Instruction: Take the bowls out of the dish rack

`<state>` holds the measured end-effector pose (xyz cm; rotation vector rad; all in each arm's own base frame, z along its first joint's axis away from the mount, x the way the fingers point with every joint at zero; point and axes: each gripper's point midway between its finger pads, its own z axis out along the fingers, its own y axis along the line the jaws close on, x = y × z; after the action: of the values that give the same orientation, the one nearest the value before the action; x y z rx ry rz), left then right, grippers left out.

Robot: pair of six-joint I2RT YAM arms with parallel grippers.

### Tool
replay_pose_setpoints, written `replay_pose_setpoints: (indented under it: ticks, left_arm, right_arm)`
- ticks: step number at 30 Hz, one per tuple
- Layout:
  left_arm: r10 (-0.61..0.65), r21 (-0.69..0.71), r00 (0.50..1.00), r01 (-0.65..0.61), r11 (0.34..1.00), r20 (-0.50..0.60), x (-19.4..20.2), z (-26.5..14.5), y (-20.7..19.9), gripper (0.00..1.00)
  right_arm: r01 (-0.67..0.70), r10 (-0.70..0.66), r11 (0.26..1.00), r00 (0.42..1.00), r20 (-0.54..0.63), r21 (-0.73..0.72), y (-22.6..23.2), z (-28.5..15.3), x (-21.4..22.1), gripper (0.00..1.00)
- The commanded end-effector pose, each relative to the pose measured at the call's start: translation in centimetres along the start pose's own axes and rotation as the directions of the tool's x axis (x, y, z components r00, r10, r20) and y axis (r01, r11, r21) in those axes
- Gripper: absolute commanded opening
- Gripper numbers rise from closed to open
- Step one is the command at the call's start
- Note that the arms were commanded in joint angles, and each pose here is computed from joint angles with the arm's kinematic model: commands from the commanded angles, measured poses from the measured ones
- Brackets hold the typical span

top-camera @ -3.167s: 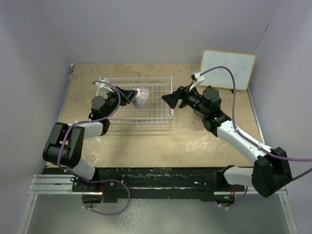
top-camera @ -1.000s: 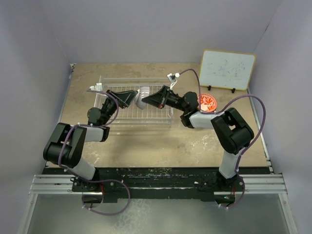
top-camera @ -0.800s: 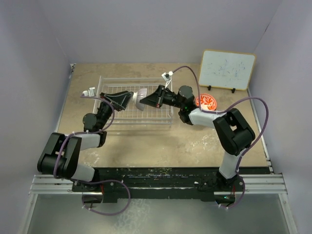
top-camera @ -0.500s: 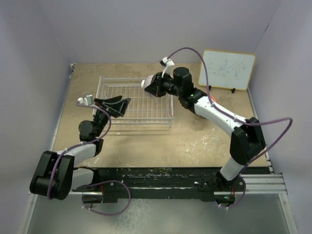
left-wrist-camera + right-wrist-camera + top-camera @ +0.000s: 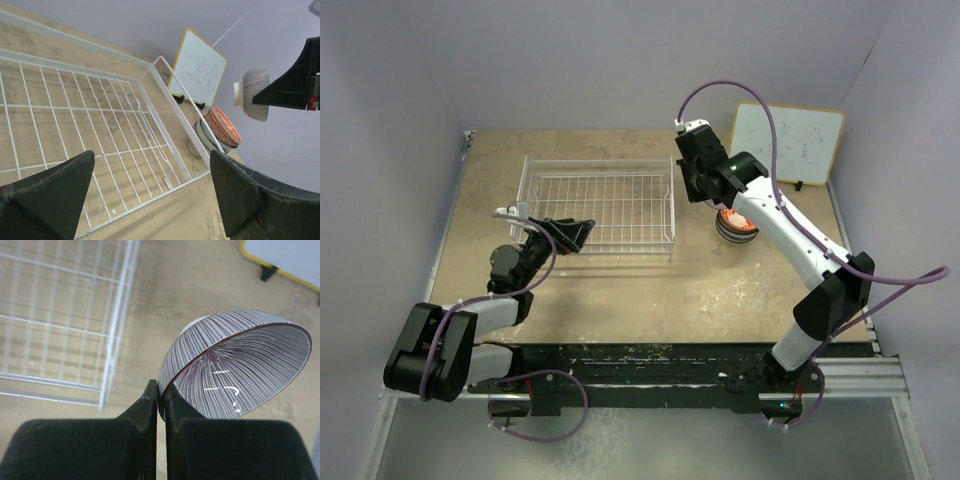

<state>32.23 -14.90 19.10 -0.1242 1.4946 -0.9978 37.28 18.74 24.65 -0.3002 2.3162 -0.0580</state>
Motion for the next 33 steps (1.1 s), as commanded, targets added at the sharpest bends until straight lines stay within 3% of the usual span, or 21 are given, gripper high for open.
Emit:
replay_pose_setpoints:
  ticks: [1, 10, 19, 33]
  left_arm:
    - [0.01, 0.078, 1.0, -0.008, 0.997, -0.013, 0.1, 0.8, -1.1, 0.99]
    - [-0.027, 0.122, 0.999, 0.031, 0.992, -0.033, 1.1, 0.8, -1.3, 0.99]
    - [-0.003, 0.112, 0.999, 0.006, 0.994, -0.033, 1.0, 0.8, -1.2, 0.99]
    - [0.002, 0.097, 0.998, 0.003, 0.995, -0.056, 1.7, 0.7, -0.7, 0.99]
  right_arm:
    - [0.106, -0.102, 0.975, 0.994, -0.031, 0.194, -4.9, -2.4, 1.5, 0.0]
    - [0.166, -0.146, 0.958, 0.984, -0.103, 0.232, -6.6, -1.4, 3.5, 0.0]
    - [0.099, -0.08, 0.969, 0.992, -0.093, 0.225, -10.3, 0.6, 3.6, 0.0]
    - [0.099, -0.077, 0.986, 0.984, -0.161, 0.137, -8.4, 3.6, 6.1, 0.0]
